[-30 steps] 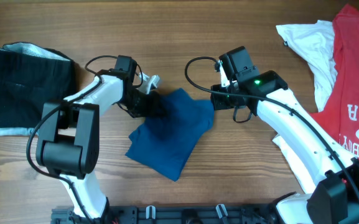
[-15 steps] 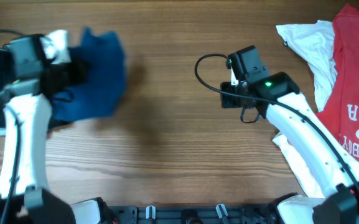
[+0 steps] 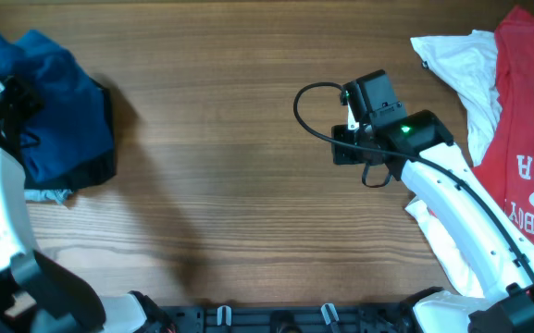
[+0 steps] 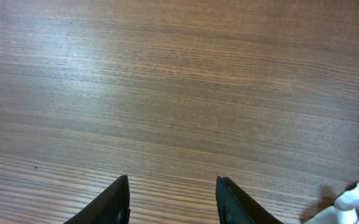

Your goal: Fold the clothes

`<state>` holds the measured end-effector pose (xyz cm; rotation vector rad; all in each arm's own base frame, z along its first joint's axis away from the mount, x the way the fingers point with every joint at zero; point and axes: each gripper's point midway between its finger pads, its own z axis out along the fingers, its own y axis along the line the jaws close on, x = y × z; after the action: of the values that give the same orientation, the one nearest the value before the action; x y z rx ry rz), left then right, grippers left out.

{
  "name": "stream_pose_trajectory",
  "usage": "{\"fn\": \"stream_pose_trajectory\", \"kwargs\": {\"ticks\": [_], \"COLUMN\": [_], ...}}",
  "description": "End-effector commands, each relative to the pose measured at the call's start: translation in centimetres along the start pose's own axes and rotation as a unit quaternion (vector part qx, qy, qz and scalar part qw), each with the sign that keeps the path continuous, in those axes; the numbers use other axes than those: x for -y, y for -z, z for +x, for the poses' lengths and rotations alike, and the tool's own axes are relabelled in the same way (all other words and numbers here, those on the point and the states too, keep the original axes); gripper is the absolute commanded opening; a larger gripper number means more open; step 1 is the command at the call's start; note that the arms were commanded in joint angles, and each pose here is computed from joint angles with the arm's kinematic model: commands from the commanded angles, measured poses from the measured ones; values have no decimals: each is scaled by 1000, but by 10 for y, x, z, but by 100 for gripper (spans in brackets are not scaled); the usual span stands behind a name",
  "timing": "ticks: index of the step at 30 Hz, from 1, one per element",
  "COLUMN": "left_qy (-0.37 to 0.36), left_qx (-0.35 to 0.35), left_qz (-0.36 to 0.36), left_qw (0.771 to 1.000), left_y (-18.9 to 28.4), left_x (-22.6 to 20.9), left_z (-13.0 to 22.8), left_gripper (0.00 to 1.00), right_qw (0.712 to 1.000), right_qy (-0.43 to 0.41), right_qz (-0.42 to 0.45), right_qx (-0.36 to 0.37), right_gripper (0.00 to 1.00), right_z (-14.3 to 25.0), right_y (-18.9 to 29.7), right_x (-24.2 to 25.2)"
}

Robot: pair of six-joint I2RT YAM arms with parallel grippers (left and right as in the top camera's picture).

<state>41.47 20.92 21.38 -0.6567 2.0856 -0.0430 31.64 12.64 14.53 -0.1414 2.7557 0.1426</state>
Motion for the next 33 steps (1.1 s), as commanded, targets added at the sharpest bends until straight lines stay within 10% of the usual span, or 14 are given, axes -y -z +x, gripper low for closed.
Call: {"fn": "stream_pose_trajectory", "kwargs": {"ticks": [1,6,7,10,15,28,33], "left_qy": [13,39,47,95,189,161,117], "left_qx": [28,27,27,2,-39,78,72], "left_qz": [-21,-64,-70,-93,-90,-11,40], "left_qw": [999,997,996,991,977,984,990], "left_y": [-16,-35,-38,-53,-60,21,45], "left_x": [-30,-80,-88,-123,-165,-112,-36], "left_z": [-15,-8,-6,16,51,-59,-73], "left_gripper": [4,8,15,79,99,100,100], "right_qw": [1000,1000,1000,1000,1000,1000,1000], "right_qy": [-6,-6,-6,-6,-3,-5,-16], "right_qz": [7,6,7,5,9,10,-15], "right_qx": [13,12,12,9,-4,-8,19], "right_gripper": [45,45,45,45,45,47,66], "right_z": [-5,-5,-4,-3,3,5,-9], "right_y": [8,8,8,8,8,8,8], "right_x": [3,3,3,3,5,6,-4]}}
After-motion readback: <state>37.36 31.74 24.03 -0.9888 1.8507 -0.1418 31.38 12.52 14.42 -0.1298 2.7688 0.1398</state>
